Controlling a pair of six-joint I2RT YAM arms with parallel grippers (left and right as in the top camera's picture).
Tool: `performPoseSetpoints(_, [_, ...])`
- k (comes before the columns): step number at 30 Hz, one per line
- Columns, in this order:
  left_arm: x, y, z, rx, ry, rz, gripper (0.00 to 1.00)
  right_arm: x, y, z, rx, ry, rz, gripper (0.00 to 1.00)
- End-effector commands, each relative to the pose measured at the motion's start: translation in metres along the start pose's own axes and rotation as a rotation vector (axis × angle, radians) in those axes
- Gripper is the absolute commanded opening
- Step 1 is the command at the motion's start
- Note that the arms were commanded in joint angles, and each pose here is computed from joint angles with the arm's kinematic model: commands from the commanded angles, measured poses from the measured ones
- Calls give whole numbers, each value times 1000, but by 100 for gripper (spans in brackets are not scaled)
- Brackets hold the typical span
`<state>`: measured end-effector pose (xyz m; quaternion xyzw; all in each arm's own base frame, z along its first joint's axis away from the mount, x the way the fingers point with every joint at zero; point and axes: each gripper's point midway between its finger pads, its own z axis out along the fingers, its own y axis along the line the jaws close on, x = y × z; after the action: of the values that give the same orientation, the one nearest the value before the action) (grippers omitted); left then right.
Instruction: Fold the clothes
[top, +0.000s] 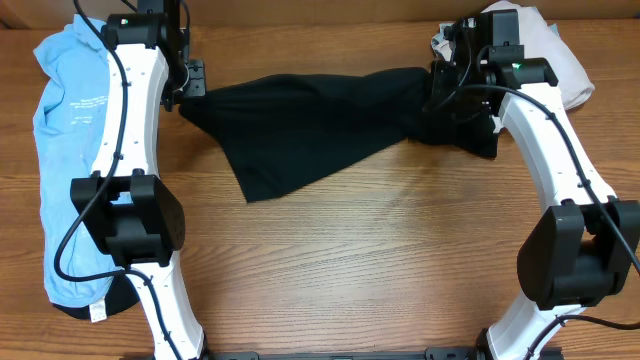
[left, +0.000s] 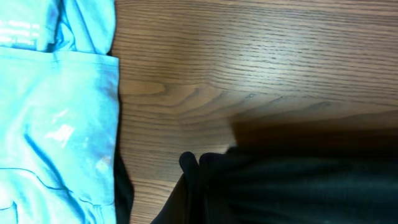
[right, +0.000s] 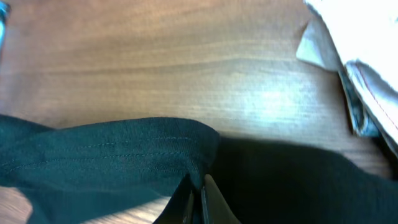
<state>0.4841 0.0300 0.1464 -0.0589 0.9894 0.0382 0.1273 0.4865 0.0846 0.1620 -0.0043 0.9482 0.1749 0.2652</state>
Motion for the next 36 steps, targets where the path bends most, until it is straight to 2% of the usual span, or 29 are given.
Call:
performPoseSetpoints(1, [-8, 5, -6, -14, -34, -8, 4, -4, -11, -8, 66, -11, -25, 4])
performPoseSetpoints(8, [-10, 4, -6, -8, -40, 0, 4, 2, -13, 1, 66, 16, -19, 4])
performPoseSetpoints(14, [-9, 6, -17, -9, -38, 9, 4, -4, -3, -28, 63, -11, -27, 4])
performPoseSetpoints(18, [-14, 5, -25, 0, -58, 8, 4, -2, -3, -30, 64, -5, -25, 4])
performPoseSetpoints(19, [-13, 4, -25, 1, -58, 8, 4, -1, -3, -28, 64, 0, -24, 11])
performPoseSetpoints(21, [-13, 4, -24, 0, -54, 9, 4, -1, -3, -28, 64, -2, -25, 34])
performPoseSetpoints(22, [-13, 4, -24, 0, -54, 9, 4, -2, -3, -28, 63, -6, -26, 38])
performPoseSetpoints(26, [-13, 3, -24, 8, -54, 9, 4, -4, -1, -27, 53, -11, -28, 41])
performPoseSetpoints(30, [-13, 3, -24, 8, -55, 9, 4, 0, 6, -20, 17, 8, -57, 52])
performPoseSetpoints(36, [-13, -1, -24, 33, -53, 10, 4, 8, 29, 31, -55, 45, -139, 60])
